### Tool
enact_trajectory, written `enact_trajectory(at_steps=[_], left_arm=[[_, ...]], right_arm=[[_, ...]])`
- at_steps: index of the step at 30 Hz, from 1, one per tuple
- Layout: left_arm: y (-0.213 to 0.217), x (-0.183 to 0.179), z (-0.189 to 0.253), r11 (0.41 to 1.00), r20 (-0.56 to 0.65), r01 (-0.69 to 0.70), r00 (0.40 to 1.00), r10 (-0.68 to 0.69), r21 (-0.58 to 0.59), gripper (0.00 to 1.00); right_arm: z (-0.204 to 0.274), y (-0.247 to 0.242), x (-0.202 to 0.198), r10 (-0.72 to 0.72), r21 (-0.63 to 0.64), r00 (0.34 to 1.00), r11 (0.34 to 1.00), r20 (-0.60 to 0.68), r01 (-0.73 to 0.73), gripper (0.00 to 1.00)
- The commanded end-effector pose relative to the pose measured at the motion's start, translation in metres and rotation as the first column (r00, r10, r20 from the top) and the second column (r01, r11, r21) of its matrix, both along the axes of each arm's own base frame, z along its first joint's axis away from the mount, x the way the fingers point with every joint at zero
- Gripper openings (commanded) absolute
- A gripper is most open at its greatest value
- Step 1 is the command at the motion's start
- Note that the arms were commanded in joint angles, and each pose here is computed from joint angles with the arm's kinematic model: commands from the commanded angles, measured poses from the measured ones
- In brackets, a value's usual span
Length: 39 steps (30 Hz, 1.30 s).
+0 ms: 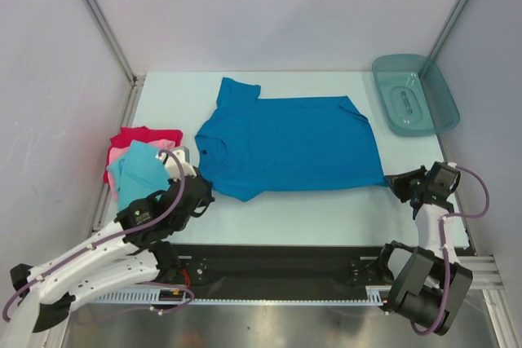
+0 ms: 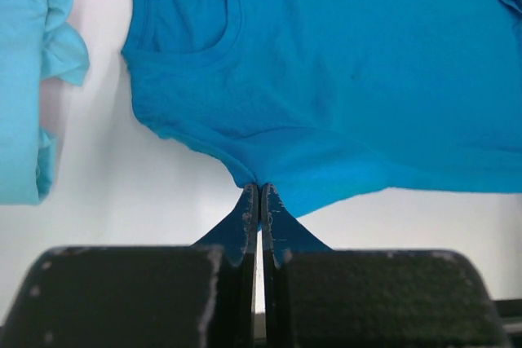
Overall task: Fold and stack the t-shirts
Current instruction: Fold the tshirt
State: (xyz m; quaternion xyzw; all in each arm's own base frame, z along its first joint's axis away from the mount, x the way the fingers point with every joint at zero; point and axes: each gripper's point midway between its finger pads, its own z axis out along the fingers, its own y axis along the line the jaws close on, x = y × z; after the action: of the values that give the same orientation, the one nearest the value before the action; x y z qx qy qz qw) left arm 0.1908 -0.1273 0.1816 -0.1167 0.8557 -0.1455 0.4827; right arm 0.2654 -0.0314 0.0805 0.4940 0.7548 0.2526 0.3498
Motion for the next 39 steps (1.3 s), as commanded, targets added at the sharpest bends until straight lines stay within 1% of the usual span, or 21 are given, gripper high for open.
enact_trajectory(at_steps=[1,8,11,12,19,21,26,34,38,39], left_arm=[[-0.009,0.019,0.023,1.000,0.073,0.002,0.997,-0.001,-0.013,0.00],[-0.015,0.034,0.015,0.999,0.070,0.005,0.998,-0.007,0.031,0.00],[-0.014,0.044,0.011,0.999,0.066,-0.002,0.998,-0.001,0.048,0.00],[-0.009,0.049,0.012,0.998,0.067,-0.025,0.998,0.021,0.055,0.00],[-0.011,0.077,0.018,0.997,0.074,-0.038,0.997,0.033,0.071,0.00],[-0.011,0.085,0.011,0.995,0.055,-0.044,0.998,0.040,0.090,0.00],[-0.012,0.102,0.006,0.994,0.052,-0.051,0.998,0.046,0.099,0.00],[-0.007,0.116,-0.004,0.990,0.040,-0.069,0.997,0.064,0.124,0.00],[0.000,0.122,-0.010,0.985,0.040,-0.096,0.995,0.091,0.146,0.00],[0.001,0.124,-0.011,0.984,0.036,-0.104,0.994,0.100,0.143,0.00]], right_arm=[[0.027,-0.006,0.027,0.015,-0.065,0.996,0.998,0.090,-0.009,0.00],[0.023,-0.006,0.042,0.023,-0.077,0.998,0.997,0.064,-0.018,0.00],[0.022,-0.004,0.046,0.013,-0.069,0.998,0.998,0.059,-0.009,0.00],[0.021,-0.002,0.048,0.016,-0.069,0.998,0.998,0.057,-0.012,0.00],[0.019,0.005,0.062,0.022,-0.081,0.999,0.997,0.046,-0.018,0.00],[0.018,0.008,0.066,0.026,-0.077,0.999,0.997,0.039,-0.023,0.00],[0.024,0.007,0.079,0.012,-0.088,0.999,0.996,0.042,-0.008,0.00],[0.019,0.005,0.090,0.001,-0.088,1.000,0.996,0.030,0.002,0.00],[0.005,0.004,0.093,-0.008,-0.092,1.000,0.996,-0.010,0.007,0.00],[0.004,0.003,0.097,-0.011,-0.091,1.000,0.996,0.004,0.012,0.00]])
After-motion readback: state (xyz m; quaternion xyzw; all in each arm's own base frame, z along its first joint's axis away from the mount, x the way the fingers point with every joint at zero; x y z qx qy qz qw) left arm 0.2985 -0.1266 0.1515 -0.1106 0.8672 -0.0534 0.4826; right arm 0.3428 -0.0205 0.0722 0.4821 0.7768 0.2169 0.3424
